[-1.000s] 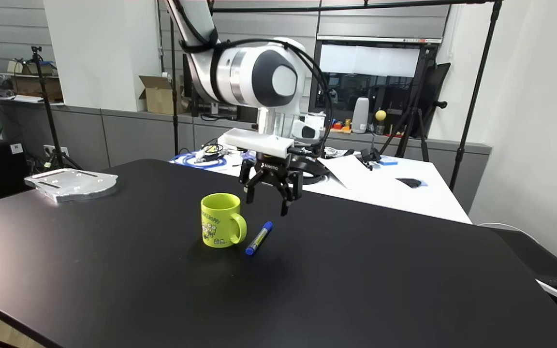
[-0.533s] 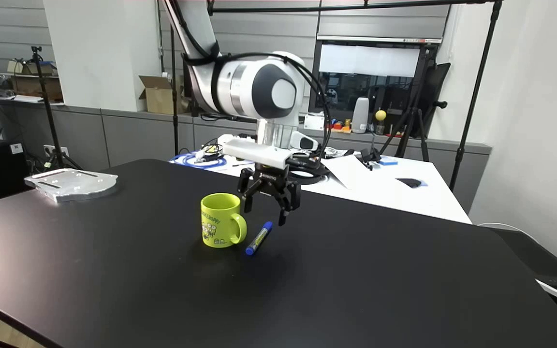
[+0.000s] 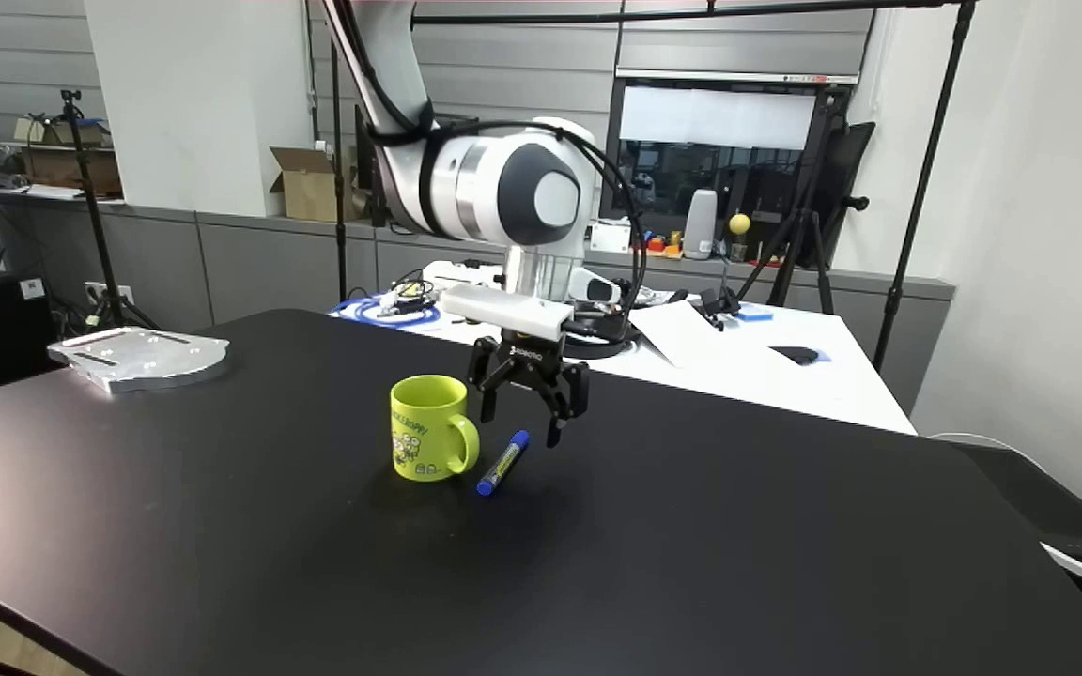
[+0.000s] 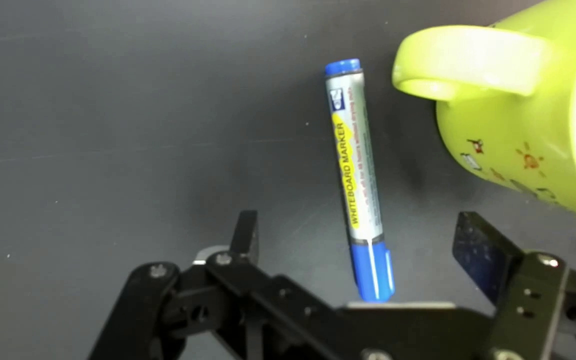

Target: Put the marker in the cup

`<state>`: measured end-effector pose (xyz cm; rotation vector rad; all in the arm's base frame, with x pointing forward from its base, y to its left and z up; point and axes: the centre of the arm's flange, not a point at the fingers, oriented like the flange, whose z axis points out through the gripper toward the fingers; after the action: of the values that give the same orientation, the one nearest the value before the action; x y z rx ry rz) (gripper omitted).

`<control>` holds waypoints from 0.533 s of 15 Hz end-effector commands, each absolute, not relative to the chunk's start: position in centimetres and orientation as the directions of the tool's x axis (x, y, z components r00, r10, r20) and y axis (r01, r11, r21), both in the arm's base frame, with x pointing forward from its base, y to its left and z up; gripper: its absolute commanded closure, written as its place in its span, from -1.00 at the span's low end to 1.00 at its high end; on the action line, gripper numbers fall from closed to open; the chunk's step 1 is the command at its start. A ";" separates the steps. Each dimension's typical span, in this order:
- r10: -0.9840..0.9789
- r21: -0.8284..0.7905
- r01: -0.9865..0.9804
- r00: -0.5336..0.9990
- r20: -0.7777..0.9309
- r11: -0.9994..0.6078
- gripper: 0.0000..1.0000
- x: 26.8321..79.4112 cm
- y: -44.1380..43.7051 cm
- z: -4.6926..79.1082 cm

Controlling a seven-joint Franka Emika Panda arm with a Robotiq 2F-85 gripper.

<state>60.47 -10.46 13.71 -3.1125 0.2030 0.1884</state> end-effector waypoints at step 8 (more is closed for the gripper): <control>-0.082 0.065 -0.074 0.989 -0.123 -0.995 -1.00 62.6 -10.9 11.0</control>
<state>61.24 -11.04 11.33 -3.1731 0.1289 0.2069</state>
